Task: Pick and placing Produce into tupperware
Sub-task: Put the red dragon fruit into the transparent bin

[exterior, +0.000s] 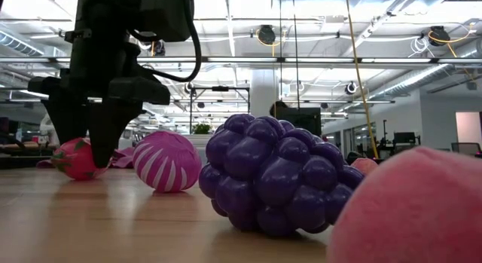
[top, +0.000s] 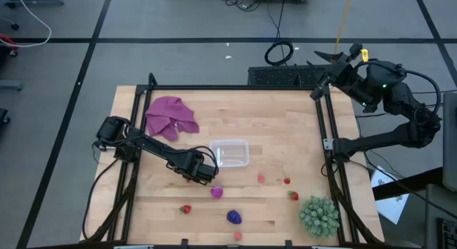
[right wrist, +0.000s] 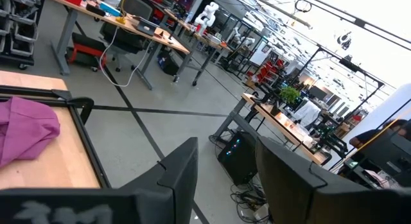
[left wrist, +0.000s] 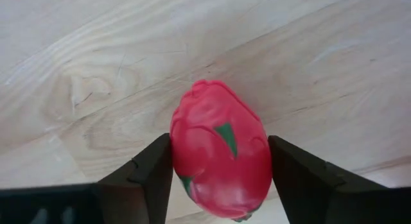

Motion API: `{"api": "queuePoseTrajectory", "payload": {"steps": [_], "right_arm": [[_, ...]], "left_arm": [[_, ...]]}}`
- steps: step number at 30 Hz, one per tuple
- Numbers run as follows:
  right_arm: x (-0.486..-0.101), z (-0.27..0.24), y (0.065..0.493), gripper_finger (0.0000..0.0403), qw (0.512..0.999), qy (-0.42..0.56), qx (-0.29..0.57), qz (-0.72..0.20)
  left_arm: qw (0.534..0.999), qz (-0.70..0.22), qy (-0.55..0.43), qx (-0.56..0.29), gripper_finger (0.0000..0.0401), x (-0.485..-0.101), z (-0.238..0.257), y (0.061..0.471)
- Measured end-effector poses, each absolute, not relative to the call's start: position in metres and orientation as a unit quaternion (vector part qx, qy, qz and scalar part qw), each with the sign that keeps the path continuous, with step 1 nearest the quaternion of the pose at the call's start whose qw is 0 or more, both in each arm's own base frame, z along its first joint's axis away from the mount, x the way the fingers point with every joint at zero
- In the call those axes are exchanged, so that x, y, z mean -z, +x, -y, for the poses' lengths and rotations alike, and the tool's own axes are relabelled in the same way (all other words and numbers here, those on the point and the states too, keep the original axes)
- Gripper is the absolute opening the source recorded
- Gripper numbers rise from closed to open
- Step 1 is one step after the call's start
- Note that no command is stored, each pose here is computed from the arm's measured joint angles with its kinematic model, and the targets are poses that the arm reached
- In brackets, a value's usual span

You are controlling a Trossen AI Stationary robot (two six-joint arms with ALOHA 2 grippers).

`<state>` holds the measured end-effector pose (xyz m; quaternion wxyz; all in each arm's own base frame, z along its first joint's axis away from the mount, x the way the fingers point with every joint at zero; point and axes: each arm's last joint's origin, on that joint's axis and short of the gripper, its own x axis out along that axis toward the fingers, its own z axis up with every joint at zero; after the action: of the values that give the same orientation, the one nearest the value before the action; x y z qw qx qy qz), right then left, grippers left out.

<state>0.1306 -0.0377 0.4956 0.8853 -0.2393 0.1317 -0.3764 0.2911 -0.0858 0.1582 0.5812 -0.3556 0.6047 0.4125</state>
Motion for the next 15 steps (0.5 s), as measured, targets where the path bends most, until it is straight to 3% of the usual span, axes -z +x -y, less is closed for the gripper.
{"api": "queuePoseTrajectory", "payload": {"steps": [7,15], "right_arm": [[-0.4956,0.0377,0.1307,0.0148,0.885,-0.239,0.376,-0.132],[-0.4956,0.0377,0.1305,0.0148,0.885,-0.239,0.376,-0.132]], "left_arm": [[0.579,-0.607,-0.357,-0.41,0.024,-0.1589,0.086,0.2907],[0.576,-0.613,-0.367,-0.397,0.0233,-0.1667,0.0852,0.2882]]}}
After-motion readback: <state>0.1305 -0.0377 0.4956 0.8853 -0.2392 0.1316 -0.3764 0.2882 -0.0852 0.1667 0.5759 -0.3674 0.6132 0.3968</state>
